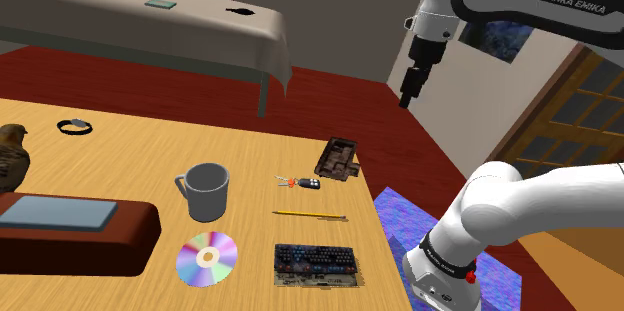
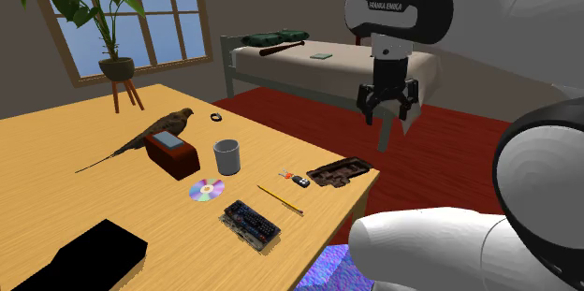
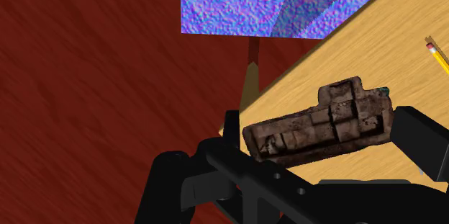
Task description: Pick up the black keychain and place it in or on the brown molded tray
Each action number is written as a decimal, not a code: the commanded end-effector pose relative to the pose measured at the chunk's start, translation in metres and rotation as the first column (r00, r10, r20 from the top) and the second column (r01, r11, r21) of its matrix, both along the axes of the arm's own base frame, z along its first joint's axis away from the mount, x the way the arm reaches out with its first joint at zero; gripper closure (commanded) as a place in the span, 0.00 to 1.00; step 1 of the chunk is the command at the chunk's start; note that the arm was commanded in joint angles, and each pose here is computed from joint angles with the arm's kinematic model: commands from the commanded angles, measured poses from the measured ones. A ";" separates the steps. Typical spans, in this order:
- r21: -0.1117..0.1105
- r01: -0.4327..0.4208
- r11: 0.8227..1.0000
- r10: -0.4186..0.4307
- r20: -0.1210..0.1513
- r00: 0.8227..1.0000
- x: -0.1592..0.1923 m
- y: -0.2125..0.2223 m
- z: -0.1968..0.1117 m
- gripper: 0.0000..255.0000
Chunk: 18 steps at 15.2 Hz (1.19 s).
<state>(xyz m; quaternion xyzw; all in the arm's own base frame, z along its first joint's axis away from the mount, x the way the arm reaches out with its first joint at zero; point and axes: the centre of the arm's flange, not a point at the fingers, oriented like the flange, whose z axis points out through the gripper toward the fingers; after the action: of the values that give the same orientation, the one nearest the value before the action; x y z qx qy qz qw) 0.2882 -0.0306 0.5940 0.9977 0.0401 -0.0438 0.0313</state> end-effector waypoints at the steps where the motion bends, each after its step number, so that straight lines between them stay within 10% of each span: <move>1: 0.000 0.000 1.000 0.000 0.000 1.000 0.000 0.000 0.000 0.00; 18: 0.040 -0.313 0.949 0.313 0.022 0.950 0.088 0.135 -0.149 0.00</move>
<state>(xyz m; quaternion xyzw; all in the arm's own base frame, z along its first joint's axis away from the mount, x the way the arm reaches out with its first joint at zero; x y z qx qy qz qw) 0.3728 0.0934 0.4558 0.9814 0.1888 -0.0313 0.0178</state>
